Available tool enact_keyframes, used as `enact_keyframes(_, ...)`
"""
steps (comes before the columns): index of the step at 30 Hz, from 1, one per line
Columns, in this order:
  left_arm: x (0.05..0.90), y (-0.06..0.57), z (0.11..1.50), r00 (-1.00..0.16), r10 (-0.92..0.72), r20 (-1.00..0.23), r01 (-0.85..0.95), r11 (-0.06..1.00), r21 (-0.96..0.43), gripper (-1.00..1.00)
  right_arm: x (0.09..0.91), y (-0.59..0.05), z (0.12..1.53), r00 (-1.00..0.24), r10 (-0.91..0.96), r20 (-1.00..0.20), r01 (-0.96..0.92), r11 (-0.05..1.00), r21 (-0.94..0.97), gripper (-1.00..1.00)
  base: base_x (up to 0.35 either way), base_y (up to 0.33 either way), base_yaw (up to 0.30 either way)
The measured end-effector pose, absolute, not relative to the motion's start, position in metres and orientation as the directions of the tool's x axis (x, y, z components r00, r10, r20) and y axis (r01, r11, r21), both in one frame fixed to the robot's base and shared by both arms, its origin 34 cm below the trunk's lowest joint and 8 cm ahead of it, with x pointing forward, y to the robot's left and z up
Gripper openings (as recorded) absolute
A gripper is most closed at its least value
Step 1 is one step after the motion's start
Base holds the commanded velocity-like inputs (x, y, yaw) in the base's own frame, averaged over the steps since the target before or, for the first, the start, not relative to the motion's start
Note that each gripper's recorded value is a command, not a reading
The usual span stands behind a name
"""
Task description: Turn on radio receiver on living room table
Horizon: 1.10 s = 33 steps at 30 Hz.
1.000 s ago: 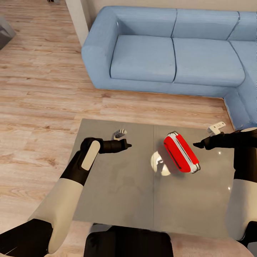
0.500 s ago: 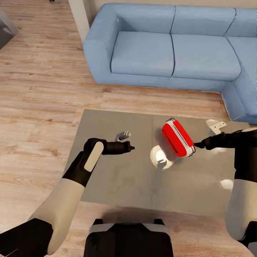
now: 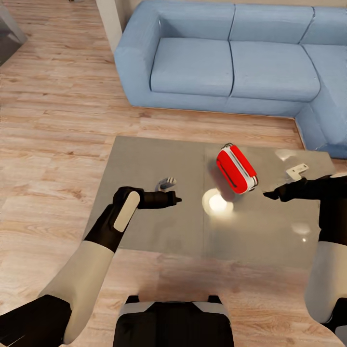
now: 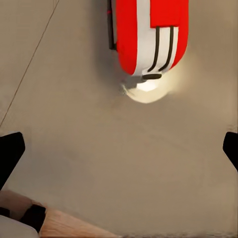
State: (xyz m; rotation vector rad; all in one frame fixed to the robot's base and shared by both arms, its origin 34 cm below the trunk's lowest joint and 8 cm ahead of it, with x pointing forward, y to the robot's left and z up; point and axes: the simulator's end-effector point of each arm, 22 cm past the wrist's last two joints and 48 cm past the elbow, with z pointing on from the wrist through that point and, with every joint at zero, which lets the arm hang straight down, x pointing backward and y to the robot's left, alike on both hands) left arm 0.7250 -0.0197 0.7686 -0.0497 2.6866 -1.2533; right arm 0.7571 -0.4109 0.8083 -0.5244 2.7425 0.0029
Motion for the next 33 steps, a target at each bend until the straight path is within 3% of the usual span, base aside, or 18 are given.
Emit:
enact_keyframes(9,0.723,-0.011,0.762,-0.984,-0.104,-0.143,0.039,0.658,-0.752,-1.0,0.726,-0.427,0.787,-0.894,-0.336,-0.296,-0.335,0.941,-0.054,1.0,-0.272,0.0,0.0)
enact_keyframes(18,0.729,0.047,0.746,-0.976,-0.115,-0.184,0.045,0.723,-0.689,-1.0,0.636,-0.487,0.708,-0.931,-0.309,-0.195,-0.302,0.951,-0.062,1.0,-0.016,0.0,0.0)
enact_keyframes(28,0.642,0.119,0.698,-0.983,-0.12,-0.14,-0.01,0.794,-0.607,-1.0,0.498,-0.543,0.685,-0.959,-0.253,-0.13,-0.243,0.966,-0.085,1.0,0.0,0.0,0.0)
enact_keyframes(33,0.618,0.129,0.689,-0.985,-0.123,-0.122,-0.026,0.803,-0.596,-1.0,0.462,-0.56,0.691,-0.964,-0.217,-0.154,-0.202,0.973,-0.107,1.0,0.0,0.0,0.0)
